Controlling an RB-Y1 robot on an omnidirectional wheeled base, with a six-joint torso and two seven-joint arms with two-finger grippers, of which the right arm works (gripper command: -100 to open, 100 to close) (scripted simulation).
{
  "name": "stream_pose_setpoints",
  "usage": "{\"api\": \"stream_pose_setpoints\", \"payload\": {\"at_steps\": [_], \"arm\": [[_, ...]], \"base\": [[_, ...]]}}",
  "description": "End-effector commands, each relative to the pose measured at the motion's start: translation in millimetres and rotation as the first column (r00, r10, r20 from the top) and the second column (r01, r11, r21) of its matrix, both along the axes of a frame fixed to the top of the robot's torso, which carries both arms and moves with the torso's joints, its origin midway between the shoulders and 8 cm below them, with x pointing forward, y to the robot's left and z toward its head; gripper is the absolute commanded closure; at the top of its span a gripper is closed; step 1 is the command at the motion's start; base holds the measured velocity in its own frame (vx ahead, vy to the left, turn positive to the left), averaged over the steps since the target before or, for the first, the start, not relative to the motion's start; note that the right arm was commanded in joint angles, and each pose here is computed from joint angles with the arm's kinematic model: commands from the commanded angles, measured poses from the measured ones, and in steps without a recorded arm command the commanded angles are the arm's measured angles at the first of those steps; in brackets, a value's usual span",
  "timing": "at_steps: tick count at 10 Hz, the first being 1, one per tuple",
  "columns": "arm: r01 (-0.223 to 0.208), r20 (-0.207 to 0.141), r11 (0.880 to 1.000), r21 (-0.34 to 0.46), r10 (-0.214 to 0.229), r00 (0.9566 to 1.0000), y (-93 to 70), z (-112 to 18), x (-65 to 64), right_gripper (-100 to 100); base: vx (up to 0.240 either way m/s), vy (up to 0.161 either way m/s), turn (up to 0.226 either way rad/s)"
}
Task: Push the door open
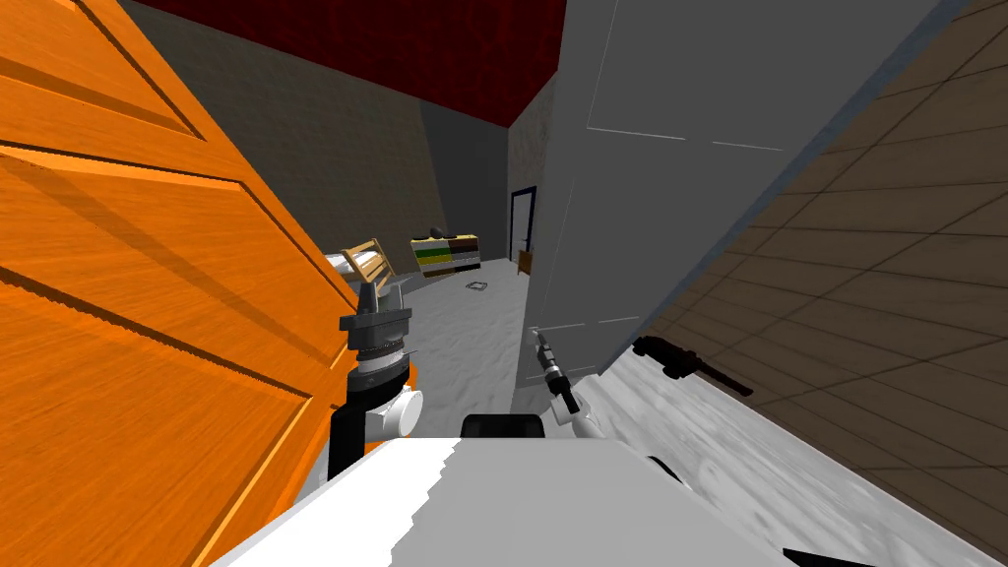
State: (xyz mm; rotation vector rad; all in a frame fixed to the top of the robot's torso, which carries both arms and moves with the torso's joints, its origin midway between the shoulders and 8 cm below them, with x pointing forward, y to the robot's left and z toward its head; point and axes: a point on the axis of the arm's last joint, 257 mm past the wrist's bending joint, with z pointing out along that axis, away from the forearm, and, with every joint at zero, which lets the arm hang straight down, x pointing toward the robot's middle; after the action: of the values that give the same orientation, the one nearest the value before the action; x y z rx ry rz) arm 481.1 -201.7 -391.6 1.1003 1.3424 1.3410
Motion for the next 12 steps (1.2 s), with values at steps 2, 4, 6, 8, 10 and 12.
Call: {"api": "stream_pose_setpoints", "payload": {"at_steps": [2, 4, 6, 8, 10, 12], "arm": [[0.007, 0.005, 1.000, 0.002, -0.007, 1.0000, 0.2, 0.1, -1.6, -100], [0.005, 0.003, 1.000, 0.002, -0.005, 1.0000, 0.2, -0.1, -1.3, 100], [0.005, 0.003, 1.000, 0.002, -0.005, 1.0000, 0.2, -0.1, -1.3, 100], [0.005, 0.003, 1.000, 0.002, -0.005, 1.0000, 0.2, -0.1, -1.3, 100], [0.024, -0.002, 1.000, -0.004, -0.024, 0.9997, -8.7, -2.2, -1.6, 100], [0.042, -0.002, 0.999, -0.007, -0.042, 0.9991, -17.2, -1.9, -0.7, 100]], "base": [[0.216, 0.063, 0.029], [0.038, 0.008, -0.003], [-0.031, -0.006, 0.010], [-0.011, -0.002, -0.003], [0.048, 0.015, -0.014], [0.147, 0.060, -0.033]]}}
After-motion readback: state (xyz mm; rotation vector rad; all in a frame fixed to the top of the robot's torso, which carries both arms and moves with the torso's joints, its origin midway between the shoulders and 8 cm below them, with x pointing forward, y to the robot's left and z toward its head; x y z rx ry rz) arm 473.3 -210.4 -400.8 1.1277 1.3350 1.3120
